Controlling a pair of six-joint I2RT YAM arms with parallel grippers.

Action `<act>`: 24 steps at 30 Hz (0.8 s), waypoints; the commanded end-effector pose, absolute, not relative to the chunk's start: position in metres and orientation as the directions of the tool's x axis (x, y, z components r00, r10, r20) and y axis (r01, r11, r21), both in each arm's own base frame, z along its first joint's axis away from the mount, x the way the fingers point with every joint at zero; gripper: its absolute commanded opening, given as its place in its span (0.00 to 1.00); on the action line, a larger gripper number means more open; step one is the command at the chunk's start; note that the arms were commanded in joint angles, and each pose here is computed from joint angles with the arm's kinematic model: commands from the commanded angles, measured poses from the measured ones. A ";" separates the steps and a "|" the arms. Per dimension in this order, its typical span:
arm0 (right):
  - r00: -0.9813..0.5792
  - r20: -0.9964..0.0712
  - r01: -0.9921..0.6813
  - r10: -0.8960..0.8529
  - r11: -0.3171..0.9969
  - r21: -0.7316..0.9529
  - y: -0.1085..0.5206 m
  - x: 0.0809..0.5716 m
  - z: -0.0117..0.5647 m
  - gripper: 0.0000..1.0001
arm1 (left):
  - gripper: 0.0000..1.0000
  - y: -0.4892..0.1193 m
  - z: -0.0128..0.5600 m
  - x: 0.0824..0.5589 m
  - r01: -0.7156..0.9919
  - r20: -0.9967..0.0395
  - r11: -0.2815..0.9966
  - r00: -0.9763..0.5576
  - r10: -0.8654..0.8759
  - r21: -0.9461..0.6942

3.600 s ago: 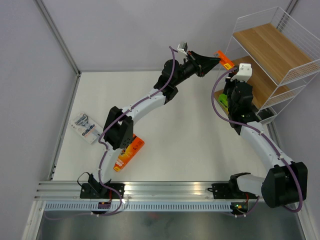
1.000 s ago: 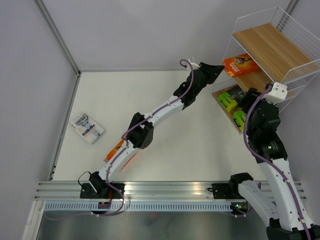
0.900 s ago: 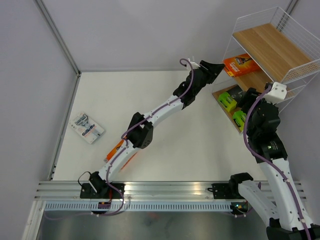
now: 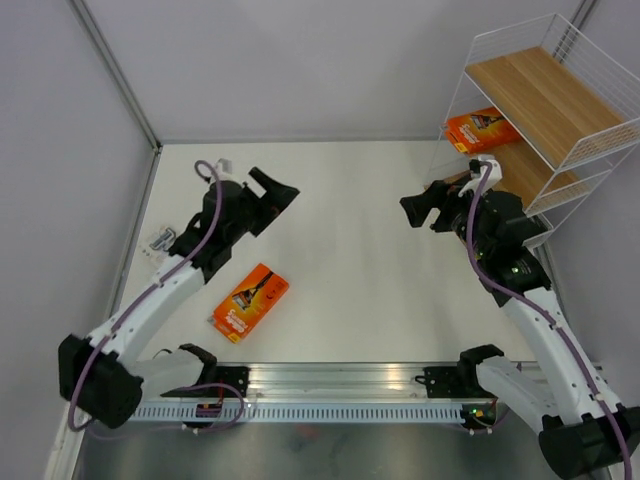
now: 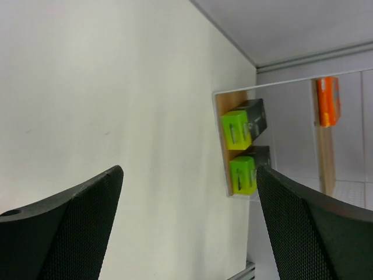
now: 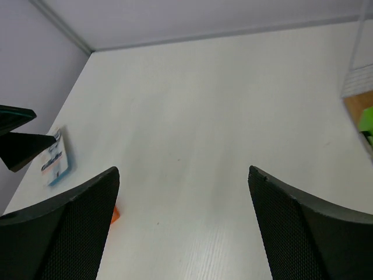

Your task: Place and organize the shaving razors onto the shelf

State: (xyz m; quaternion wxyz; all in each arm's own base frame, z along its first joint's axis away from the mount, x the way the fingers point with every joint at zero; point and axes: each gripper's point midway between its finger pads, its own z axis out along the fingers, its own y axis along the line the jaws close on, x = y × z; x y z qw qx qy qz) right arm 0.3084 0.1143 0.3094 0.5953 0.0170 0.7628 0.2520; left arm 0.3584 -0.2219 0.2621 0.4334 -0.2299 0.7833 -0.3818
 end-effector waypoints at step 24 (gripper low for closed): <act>-0.635 -0.769 -0.654 0.075 0.477 0.587 0.424 0.283 0.156 0.97 | 0.99 -0.037 0.100 0.130 -0.832 -0.312 0.406 -0.298 -0.902 -0.379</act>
